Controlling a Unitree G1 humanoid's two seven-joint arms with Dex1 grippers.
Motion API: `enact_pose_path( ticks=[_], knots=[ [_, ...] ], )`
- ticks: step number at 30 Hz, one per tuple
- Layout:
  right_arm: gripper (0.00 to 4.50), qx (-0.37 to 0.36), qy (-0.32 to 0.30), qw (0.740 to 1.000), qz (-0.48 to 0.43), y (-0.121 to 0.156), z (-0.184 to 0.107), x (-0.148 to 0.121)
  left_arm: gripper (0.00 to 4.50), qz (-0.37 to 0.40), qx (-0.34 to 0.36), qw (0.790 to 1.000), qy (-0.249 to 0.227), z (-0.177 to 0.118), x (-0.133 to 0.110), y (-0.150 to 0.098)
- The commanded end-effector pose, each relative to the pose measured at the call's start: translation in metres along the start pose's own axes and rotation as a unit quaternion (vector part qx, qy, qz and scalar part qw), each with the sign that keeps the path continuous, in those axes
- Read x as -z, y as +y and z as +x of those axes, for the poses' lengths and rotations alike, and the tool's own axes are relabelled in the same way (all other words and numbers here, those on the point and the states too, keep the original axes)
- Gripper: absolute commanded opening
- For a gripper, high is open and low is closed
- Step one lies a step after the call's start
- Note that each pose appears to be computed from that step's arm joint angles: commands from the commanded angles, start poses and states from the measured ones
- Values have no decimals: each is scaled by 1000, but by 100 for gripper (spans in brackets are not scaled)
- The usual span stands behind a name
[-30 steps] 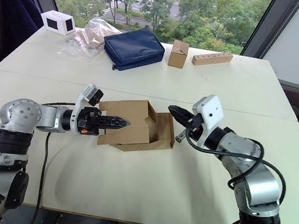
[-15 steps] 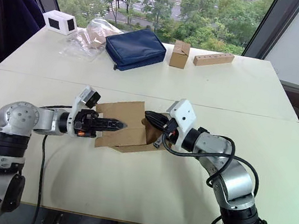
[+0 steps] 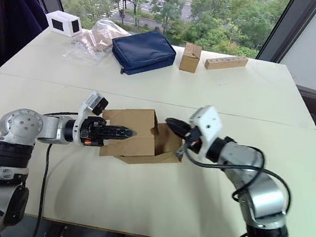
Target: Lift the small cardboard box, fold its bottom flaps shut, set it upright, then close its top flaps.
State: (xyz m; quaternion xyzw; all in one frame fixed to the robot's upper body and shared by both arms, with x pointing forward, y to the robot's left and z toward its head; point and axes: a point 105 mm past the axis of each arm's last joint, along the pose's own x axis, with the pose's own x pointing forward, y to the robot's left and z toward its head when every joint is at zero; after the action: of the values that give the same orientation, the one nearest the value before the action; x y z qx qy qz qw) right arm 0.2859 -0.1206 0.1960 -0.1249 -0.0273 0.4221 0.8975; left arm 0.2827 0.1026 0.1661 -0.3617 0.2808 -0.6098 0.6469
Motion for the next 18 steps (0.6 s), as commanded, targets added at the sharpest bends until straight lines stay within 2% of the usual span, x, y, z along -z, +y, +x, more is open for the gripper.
enact_pose_path(
  ticks=[1, 3, 8, 18],
  knots=[
    [0, 6, -6, 1000, 2, 7, -22, -9, 7, 26, 20, 999, -4, 0, -9, -15],
    [0, 11, 7, 1000, 13, 11, -31, -3, 7, 27, 21, 999, -5, 1, -11, -16],
    [0, -8, 39, 997, 65, 41, -43, 19, 7, 24, 22, 999, -7, 0, -10, -11],
    [0, -41, 2, 996, 81, 58, -10, 13, 7, 15, 32, 999, 3, -3, -1, -1]
  ],
)
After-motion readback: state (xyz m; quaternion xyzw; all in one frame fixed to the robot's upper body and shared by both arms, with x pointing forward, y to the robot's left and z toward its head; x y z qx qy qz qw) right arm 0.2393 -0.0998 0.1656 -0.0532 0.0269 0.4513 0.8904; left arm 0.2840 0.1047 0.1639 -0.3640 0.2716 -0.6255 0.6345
